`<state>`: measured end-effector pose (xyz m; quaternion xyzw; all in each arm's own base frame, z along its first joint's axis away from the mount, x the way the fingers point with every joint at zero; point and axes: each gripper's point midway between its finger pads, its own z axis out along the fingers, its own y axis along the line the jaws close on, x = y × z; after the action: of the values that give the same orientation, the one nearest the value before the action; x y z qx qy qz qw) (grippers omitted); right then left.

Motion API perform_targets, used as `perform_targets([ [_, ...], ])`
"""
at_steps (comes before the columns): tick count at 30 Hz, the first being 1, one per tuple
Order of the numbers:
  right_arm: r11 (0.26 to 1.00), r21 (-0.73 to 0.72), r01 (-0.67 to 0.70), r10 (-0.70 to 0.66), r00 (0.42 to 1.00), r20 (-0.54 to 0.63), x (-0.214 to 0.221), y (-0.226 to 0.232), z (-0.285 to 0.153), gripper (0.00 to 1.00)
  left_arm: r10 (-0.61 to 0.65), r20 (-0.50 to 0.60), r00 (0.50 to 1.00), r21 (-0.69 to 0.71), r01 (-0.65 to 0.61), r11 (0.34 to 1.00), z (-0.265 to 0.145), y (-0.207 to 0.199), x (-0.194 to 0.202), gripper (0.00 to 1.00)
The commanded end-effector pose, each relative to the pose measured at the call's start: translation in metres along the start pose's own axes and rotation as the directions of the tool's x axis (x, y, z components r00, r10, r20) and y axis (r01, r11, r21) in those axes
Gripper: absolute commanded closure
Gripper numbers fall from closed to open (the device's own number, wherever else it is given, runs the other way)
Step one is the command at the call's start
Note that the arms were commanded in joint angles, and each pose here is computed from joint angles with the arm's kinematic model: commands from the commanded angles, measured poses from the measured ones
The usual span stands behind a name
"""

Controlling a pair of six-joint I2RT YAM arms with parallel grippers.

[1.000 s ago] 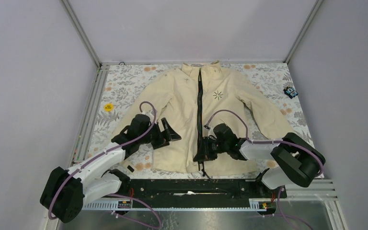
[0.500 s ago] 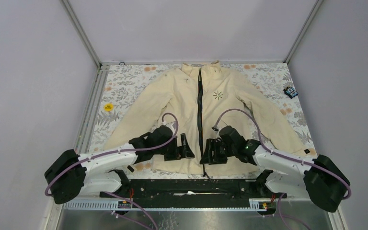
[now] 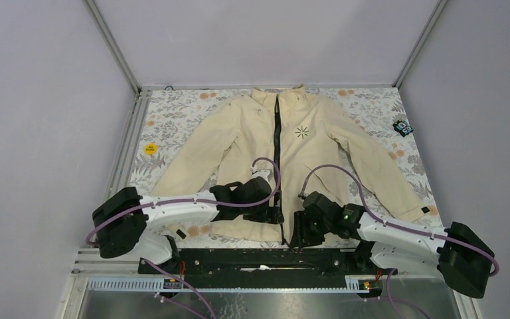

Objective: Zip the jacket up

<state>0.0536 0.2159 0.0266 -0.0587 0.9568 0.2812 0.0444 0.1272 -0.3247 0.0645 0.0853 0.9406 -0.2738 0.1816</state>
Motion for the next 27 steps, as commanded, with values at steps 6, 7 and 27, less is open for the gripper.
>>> perform_targets([
  [6,0.981,0.195,-0.021,-0.033,0.962,0.271,-0.048,-0.023,-0.019,0.53,0.031,0.154,0.988,0.057,-0.04,0.998,0.005,-0.038,-0.061,0.33],
  [7,0.972,0.233,-0.023,-0.055,0.945,0.322,-0.063,-0.022,-0.023,0.49,-0.002,0.186,0.983,0.055,-0.008,0.998,0.001,-0.035,-0.07,0.33],
  [27,0.743,0.654,-0.14,-0.071,0.956,0.285,-0.14,-0.041,0.016,0.66,-0.164,0.419,0.893,0.03,0.167,0.985,-0.082,0.044,-0.091,0.08],
])
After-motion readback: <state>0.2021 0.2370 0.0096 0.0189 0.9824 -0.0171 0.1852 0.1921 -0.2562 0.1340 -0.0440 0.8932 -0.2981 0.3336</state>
